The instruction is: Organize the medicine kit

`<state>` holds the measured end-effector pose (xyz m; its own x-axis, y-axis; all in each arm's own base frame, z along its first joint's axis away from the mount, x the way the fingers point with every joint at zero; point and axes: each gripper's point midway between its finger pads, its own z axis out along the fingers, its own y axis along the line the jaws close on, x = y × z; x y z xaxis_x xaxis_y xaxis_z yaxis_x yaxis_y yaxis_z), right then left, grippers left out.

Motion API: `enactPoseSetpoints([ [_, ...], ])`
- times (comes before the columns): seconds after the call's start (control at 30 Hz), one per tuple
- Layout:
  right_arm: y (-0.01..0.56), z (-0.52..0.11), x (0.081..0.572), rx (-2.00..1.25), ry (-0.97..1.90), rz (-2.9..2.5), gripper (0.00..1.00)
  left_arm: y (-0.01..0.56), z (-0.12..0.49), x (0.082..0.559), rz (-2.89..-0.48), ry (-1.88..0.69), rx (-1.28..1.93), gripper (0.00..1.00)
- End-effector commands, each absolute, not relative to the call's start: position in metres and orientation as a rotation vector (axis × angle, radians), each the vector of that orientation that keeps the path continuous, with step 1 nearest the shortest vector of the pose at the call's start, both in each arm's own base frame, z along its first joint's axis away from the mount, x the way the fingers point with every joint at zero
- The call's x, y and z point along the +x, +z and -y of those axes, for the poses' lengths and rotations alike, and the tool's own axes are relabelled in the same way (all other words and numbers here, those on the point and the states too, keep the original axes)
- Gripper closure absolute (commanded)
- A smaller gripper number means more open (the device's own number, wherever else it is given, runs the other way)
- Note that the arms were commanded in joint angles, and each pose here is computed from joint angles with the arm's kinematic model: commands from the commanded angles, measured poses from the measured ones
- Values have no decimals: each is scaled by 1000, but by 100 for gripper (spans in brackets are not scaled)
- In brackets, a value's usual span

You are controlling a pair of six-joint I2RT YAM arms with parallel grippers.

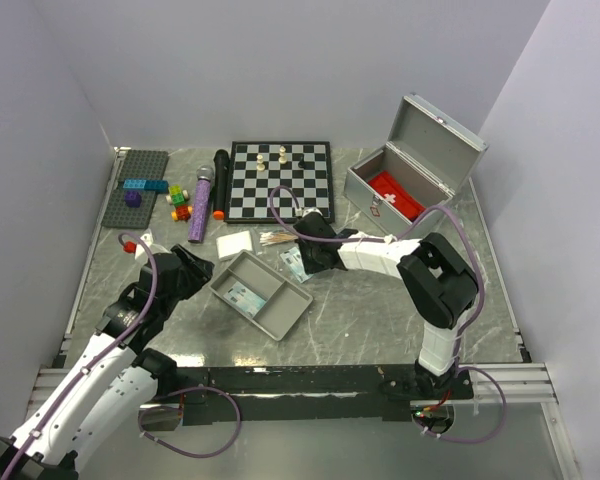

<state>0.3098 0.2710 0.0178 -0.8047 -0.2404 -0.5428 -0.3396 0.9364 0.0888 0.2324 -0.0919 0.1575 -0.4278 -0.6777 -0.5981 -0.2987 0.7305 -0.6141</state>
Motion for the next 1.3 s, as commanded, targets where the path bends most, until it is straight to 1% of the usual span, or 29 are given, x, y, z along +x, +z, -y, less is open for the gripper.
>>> enactPoseSetpoints([
  [0.0, -21, -242, 280, -407, 145, -2689, 100, 165, 97, 237, -2005, -567, -734, 46],
  [0.2, -6, -234, 282, -371, 135, -2649, 100, 167, 95, 236, -1997, -568, -733, 46],
  [0.27, 9, -235, 286, -349, 148, -2605, 100, 169, 95, 236, -1990, -572, -735, 46],
  [0.43, 68, -246, 293, -342, 228, -2455, 100, 175, 95, 237, -1981, -571, -731, 46],
  [0.6, 117, -274, 287, -446, 278, -2333, 100, 177, 94, 238, -1973, -573, -732, 46],
  [0.73, 138, -308, 275, -572, 338, -2267, 100, 176, 93, 237, -1971, -573, -739, 46],
  [0.87, 139, -343, 262, -697, 360, -2250, 100, 177, 94, 235, -1965, -584, -738, 46],
  [0.97, 129, -367, 253, -764, 385, -2262, 100, 177, 92, 234, -1967, -579, -740, 46],
  [1.27, 109, -405, 240, -869, 423, -2288, 100, 177, 87, 230, -1954, -567, -749, 46],
])
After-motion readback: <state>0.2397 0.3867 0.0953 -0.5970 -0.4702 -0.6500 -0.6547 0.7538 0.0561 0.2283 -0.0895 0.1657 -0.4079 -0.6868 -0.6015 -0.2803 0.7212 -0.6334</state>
